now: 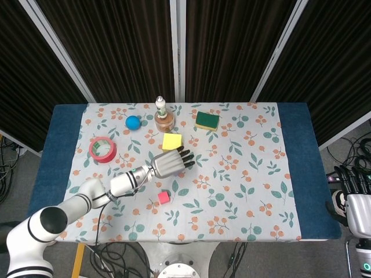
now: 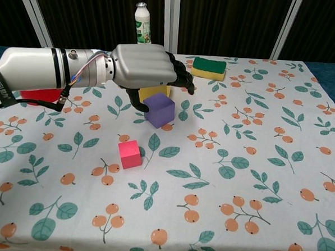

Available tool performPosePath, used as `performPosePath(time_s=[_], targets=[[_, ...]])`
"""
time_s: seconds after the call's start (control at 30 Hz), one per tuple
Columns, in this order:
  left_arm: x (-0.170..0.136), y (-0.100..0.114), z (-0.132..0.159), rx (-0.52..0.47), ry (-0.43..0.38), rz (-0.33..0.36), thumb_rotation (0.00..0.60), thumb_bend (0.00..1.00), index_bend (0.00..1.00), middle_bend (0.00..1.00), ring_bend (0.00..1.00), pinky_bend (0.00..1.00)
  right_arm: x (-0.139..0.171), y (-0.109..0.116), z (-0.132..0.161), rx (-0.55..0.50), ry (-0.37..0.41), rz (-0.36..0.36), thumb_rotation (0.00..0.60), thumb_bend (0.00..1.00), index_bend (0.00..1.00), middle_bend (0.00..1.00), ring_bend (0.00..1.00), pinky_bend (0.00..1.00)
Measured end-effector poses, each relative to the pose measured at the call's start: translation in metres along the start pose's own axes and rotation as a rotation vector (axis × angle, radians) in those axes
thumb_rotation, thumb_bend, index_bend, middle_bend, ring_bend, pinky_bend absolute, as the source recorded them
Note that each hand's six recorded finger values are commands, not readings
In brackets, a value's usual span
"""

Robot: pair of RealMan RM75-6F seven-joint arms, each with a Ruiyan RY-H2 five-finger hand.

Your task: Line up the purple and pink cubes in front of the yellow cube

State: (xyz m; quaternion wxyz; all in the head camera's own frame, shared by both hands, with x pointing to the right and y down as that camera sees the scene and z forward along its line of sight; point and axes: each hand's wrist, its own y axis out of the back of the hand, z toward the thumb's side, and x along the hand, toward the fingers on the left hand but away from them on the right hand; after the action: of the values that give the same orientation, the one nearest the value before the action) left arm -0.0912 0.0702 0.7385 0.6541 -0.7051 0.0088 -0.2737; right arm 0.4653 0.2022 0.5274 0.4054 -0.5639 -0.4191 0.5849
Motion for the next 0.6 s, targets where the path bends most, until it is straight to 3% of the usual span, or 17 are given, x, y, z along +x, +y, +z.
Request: performPosePath(time_s=[0.13,0.23,0.33,0.6], targets=[[-0.004,0.021,-0.002,-0.113,0.046,0.115,0.6,0.18,0.23,0.25,0.2,0.28,0.0,-0.001,0.001,-0.003,0.005,0.001,0.6,0.2,0.03,0.07,0.0,0.1],[-0.001,0.033,-0.001,-0.209,0.08,0.165,0.6,0.16,0.23,0.25,0.2,0.28,0.0,0.0,0.001,-0.005,0.01,-0.003,0.6,0.2,0.03,0.07,0.0,0.1],[0.004,0.038,0.006,-0.254,0.087,0.17,0.6,0.12,0.22,0.22,0.18,0.25,0.001,0.001,-0.001,-0.003,0.006,-0.007,0.6,0.19,0.03,0.07,0.0,0.1],[0.026,0.033,0.029,-0.215,0.096,0.111,0.6,0.06,0.19,0.14,0.12,0.18,0.004,0.003,-0.006,-0.004,-0.005,-0.009,0.6,0.19,0.03,0.07,0.0,0.1]])
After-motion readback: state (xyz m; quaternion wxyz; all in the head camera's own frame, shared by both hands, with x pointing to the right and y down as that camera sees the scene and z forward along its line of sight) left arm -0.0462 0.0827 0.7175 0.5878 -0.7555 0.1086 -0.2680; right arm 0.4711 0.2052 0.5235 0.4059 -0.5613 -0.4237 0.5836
